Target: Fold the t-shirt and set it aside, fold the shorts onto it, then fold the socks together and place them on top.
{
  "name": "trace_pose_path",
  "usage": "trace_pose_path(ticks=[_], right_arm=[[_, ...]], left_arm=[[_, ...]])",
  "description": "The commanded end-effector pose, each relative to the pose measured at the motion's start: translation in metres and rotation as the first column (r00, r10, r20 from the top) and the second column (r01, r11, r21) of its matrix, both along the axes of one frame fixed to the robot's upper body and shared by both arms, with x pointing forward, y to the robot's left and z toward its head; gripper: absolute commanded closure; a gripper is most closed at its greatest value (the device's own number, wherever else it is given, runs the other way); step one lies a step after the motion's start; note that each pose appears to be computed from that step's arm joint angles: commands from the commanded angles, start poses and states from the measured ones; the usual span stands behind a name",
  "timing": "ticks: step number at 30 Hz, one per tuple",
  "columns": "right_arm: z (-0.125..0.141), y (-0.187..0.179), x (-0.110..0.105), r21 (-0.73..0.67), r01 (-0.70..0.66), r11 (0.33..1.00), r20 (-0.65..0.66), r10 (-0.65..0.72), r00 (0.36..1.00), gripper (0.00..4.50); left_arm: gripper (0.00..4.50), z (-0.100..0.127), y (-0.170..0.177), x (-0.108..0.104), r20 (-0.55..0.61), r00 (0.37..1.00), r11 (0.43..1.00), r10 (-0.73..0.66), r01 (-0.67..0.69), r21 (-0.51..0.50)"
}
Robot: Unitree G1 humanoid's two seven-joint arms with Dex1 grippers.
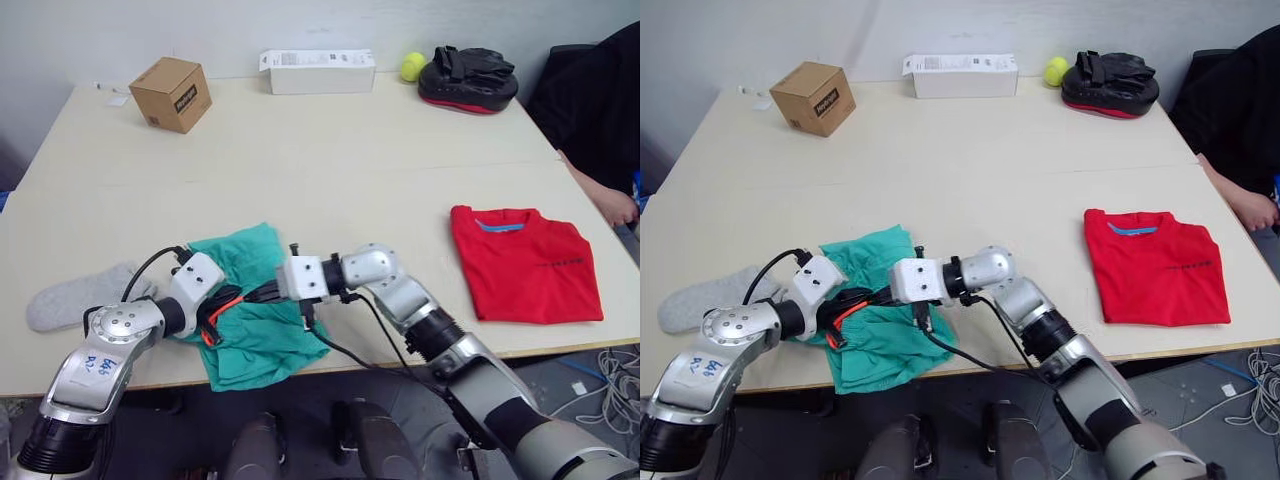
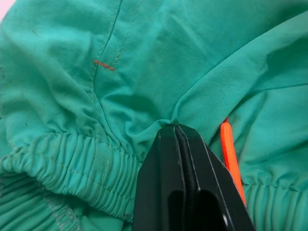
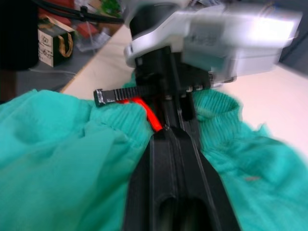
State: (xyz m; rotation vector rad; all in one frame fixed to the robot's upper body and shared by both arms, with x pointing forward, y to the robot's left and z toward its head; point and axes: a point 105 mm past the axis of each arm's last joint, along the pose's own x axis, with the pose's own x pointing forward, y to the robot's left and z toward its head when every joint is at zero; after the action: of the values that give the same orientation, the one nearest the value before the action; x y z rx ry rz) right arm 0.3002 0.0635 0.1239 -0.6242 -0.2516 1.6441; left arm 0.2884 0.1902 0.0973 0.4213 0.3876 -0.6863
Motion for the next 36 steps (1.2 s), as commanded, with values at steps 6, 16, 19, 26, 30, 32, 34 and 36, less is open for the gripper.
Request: trace_pose_path(ticks=[6, 16, 19, 26, 30, 32, 34, 36], right_arm=[[-0.026, 0.003, 0.034, -0.079, 0.188, 0.979, 0.019, -0.187, 0.982, 4.5], [-0.004, -0.036, 0.071, -0.031, 0.359, 0.933, 0.089, -0.355, 0.931, 4.5], [0.023, -0.039, 0.064, 0.065, 0.331, 0.941, 0.038, -0.334, 0.942, 4.5], [0.034, -0.023, 0.024, 0.084, 0.223, 0.971, -0.044, -0.22, 0.975, 4.5], [0.033, -0.028, 0.021, 0.044, 0.238, 0.97, -0.108, -0.232, 0.967, 4.5], [0.036, -0.042, 0.021, 0.01, 0.25, 0.968, -0.168, -0.245, 0.955, 4.33], [0.04, -0.061, 0.021, -0.046, 0.263, 0.964, -0.271, -0.266, 0.925, 3.88], [0.042, -0.081, 0.019, -0.108, 0.267, 0.957, -0.373, -0.288, 0.882, 3.16]], left_arm=[[4.45, -0.011, -0.007, -0.003, -0.055, 0.998, 1.0, -0.018, 0.018, -0.005], [4.45, -0.006, -0.012, -0.001, -0.058, 0.997, 0.998, -0.046, 0.043, -0.042], [4.45, -0.009, -0.015, -0.003, -0.07, 0.996, 0.997, -0.062, 0.058, -0.057], [4.45, -0.001, -0.015, 0.001, -0.05, 0.997, 0.995, -0.066, 0.061, -0.084], [4.45, 0.012, -0.016, 0.0, -0.015, 0.997, 0.989, -0.079, 0.077, -0.126], [4.49, 0.018, -0.015, -0.005, -0.002, 0.996, 0.986, -0.092, 0.091, -0.137], [4.08, 0.027, -0.014, -0.014, 0.009, 0.993, 0.981, -0.114, 0.114, -0.157], [3.53, 0.034, -0.012, -0.024, 0.016, 0.99, 0.976, -0.141, 0.142, -0.167]])
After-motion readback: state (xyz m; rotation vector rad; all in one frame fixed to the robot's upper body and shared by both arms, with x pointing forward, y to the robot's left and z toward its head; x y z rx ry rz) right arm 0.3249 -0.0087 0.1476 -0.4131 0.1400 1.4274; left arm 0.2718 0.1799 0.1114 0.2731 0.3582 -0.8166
